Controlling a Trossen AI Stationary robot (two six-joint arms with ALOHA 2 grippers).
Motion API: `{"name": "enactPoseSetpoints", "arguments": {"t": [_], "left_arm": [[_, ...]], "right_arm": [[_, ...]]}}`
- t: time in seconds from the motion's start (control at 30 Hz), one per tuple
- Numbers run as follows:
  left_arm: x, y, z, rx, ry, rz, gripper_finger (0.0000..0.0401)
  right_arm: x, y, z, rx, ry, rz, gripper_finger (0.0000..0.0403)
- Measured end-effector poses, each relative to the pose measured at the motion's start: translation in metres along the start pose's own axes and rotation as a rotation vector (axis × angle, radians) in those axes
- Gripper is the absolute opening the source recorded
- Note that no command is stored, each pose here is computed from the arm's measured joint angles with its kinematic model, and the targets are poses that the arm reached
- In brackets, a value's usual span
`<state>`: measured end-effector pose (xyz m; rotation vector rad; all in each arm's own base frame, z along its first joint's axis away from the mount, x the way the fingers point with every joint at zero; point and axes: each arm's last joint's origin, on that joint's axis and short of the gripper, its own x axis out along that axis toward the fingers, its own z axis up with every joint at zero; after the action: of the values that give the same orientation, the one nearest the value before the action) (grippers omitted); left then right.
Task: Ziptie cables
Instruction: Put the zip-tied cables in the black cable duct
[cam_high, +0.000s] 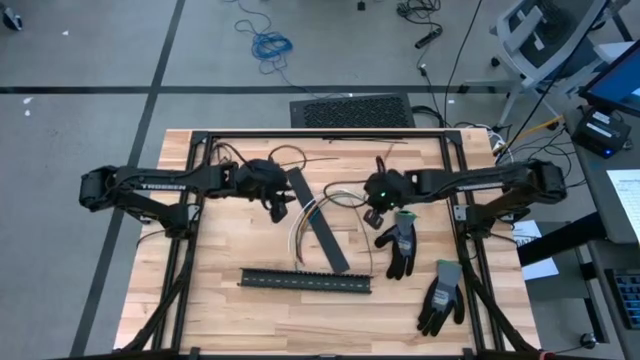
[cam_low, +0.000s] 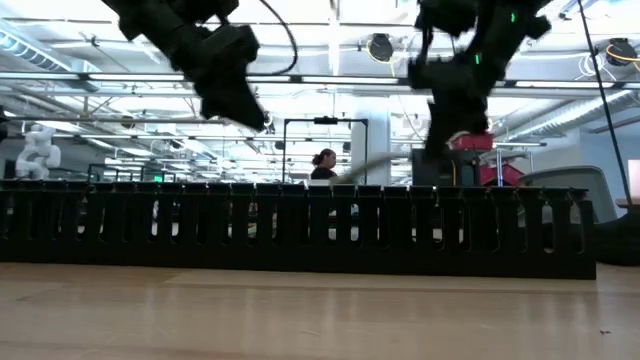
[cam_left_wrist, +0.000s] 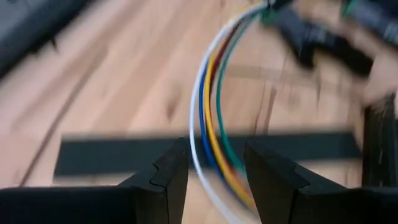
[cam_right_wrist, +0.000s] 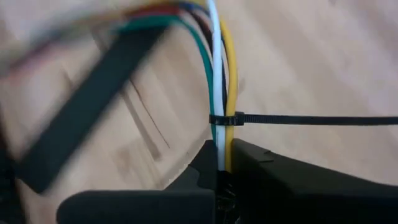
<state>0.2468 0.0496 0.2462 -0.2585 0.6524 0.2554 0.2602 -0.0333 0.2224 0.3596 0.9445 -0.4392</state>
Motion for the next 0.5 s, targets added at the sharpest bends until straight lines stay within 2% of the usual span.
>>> {"name": "enactPoseSetpoints", "arguments": {"t": [0.23, 0.37, 0.5], "left_arm": [[-0.004, 0.005, 0.035, -0.068, -0.28, -0.094, 0.015], [-0.014, 0.011, 0.055, -0.135, -0.347, -0.175, 0.015], [-0.026, 0.016, 0.073, -0.169, -0.404, -0.32, 0.015]], "right_arm": [[-0.039, 0.009, 0.038, -0.031, -0.154, 0.04, 0.0], [-0.062, 0.015, 0.057, -0.084, -0.216, 0.047, 0.0], [-0.085, 0.018, 0.073, -0.117, -0.268, 0.061, 0.0]]}}
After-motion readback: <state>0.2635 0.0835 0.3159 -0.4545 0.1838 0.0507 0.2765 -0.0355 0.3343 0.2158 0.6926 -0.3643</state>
